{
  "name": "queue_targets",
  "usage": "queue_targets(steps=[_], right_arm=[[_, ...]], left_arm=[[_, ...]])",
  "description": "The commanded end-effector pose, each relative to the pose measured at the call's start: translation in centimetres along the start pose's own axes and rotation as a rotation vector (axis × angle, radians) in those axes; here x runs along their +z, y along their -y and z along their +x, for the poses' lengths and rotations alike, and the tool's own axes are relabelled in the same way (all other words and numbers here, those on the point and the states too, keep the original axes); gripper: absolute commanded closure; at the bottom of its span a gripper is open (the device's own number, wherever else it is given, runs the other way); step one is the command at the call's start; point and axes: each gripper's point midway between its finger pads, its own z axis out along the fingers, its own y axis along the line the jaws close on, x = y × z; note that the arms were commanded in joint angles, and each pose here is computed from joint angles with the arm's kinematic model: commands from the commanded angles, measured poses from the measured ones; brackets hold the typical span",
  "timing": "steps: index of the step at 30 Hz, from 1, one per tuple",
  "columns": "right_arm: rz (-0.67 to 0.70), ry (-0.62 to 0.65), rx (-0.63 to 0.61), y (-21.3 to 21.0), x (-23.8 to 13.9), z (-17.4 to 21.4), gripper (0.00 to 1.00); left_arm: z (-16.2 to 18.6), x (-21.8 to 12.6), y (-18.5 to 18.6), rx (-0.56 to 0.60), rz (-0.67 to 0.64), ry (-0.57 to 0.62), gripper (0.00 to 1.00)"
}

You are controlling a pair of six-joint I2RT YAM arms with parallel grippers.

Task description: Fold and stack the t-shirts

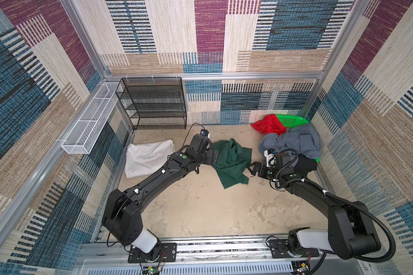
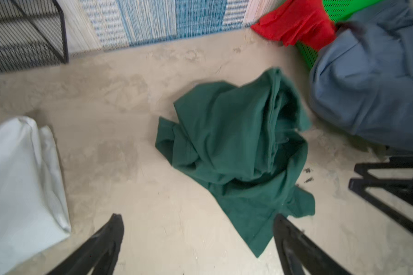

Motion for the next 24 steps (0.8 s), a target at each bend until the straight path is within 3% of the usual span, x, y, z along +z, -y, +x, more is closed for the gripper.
queue_targets(steps=[1, 5, 8, 13, 24], right_arm=[[-0.017, 0.085, 0.018, -0.8, -0.3, -2.3, 0.02], [0.054, 0.12, 0.099, 0.5, -0.6, -2.8, 0.02], [0.034, 0.092, 0.117, 0.6, -0.4, -2.4, 0.02], [-0.032, 0.085, 0.043, -0.3, -0.8, -1.6, 0.01], [0.058, 0.244, -0.022, 0.8, -4.7, -2.3, 0.02]], left_arm=[[2.3, 0.8, 0.5, -0.07, 0.044, -0.034, 0.07], [5.8, 2.3, 1.7, -0.096, 0.097, -0.138, 0.13], [7.5, 3.6, 3.3, -0.084, 0.128, -0.202, 0.15], [9.3, 5.7, 5.9, -0.066, 0.149, -0.302, 0.22], [12.3, 8.8, 8.2, -0.007, 0.09, -0.411, 0.28]])
